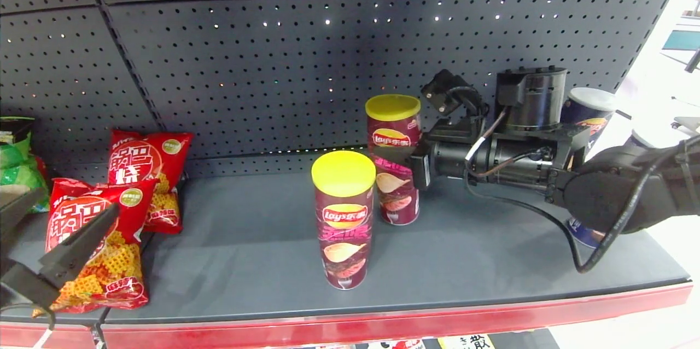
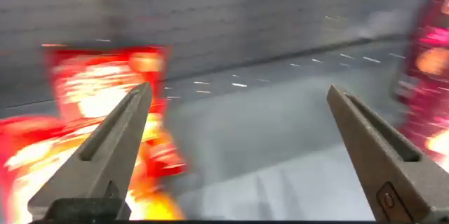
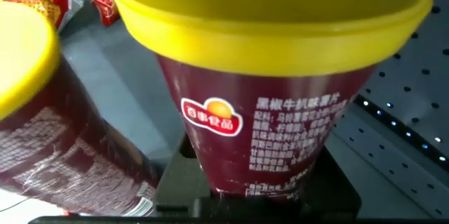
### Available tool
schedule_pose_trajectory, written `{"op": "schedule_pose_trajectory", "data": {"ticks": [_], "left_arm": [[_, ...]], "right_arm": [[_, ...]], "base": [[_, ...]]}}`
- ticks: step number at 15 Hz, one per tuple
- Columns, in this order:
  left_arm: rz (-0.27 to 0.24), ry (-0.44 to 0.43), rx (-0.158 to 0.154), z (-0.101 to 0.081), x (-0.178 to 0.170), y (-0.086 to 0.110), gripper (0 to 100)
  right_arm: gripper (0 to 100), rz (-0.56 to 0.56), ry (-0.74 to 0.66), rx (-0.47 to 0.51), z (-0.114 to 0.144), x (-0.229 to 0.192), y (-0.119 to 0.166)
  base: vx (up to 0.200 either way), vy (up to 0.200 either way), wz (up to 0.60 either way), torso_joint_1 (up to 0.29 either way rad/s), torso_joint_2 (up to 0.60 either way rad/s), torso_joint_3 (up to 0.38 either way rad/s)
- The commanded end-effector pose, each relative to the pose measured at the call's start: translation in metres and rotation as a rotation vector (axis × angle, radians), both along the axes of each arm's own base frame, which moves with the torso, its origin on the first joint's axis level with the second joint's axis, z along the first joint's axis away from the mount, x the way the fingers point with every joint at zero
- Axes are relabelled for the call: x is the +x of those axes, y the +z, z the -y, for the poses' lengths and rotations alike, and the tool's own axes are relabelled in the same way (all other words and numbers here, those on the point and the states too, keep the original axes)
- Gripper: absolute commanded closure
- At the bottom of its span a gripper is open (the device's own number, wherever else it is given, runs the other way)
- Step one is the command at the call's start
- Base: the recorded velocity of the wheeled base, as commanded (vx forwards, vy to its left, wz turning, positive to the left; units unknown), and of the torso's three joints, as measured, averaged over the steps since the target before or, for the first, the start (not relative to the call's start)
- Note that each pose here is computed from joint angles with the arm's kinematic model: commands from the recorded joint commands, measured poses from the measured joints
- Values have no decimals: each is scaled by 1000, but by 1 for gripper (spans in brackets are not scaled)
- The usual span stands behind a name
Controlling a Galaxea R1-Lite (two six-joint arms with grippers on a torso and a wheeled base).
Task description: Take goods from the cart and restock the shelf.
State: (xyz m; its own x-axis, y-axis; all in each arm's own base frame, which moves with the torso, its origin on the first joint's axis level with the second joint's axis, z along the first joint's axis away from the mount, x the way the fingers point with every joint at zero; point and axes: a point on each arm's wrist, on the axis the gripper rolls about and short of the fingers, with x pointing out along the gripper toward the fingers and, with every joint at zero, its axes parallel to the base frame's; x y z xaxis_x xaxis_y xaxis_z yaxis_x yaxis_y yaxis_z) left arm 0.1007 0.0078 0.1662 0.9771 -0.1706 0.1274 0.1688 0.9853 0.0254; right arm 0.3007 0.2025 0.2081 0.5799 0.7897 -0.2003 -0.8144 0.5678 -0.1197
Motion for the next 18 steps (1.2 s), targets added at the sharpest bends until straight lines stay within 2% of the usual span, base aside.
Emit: {"op": "schedule_pose_trajectory", "data": {"ticks": [1, 2, 3, 4, 6, 7, 8, 10, 11, 14, 15, 16, 17, 18], "left_arm": [[60, 183, 66, -5, -44, -7, 0], [65, 203, 92, -2, -55, -10, 0], [57, 205, 104, 2, -65, -16, 0], [34, 205, 117, 8, -80, -28, 0], [-31, 204, 104, 18, -105, -58, 0], [-44, 207, 98, 21, -112, -69, 0], [-109, 225, 79, 24, -121, -88, 0], [-93, 271, 66, 23, -121, -85, 0], [-97, 280, 45, 23, -121, -86, 0], [-95, 283, 8, 23, -121, -85, 0], [-94, 264, 10, 23, -121, -85, 0], [-93, 175, 19, 24, -121, -85, 0], [-93, 166, 20, 24, -122, -85, 0], [-94, 75, 16, 24, -122, -85, 0]], "right_arm": [[100, -2, 0, -1, -4, 7, -3], [100, 0, 0, -1, -5, 9, -3], [100, 2, 0, 1, -7, 11, -3], [100, 10, -1, 6, -7, 13, -1], [100, 19, -8, 12, -7, 16, 1], [100, 20, -9, 13, -7, 18, 1], [100, 24, -16, 17, -6, 21, 2], [100, 25, -18, 29, -7, 23, 4], [100, 31, -17, 38, -10, 27, 6], [100, 42, -12, 47, -13, 28, 9], [100, 46, -12, 49, -13, 28, 10], [100, 47, -12, 50, -13, 28, 11], [100, 47, -12, 50, -13, 28, 11], [100, 50, -17, 52, -11, 28, 12]], "base": [[0, 0, 0, 0, 0, 0], [0, 0, 0, 0, 0, 0], [0, 0, 0, 0, 0, 0], [0, 0, 0, 0, 0, 0], [0, 0, 0, 0, 0, 0], [0, 0, 0, 0, 0, 0], [0, 0, 0, 0, 0, 0], [0, 0, 0, 0, 0, 0], [0, 0, 0, 0, 0, 0], [0, 0, 0, 0, 0, 0], [0, 0, 0, 0, 0, 0], [0, 0, 0, 0, 0, 0], [0, 0, 0, 0, 0, 0], [0, 0, 0, 0, 0, 0]]}}
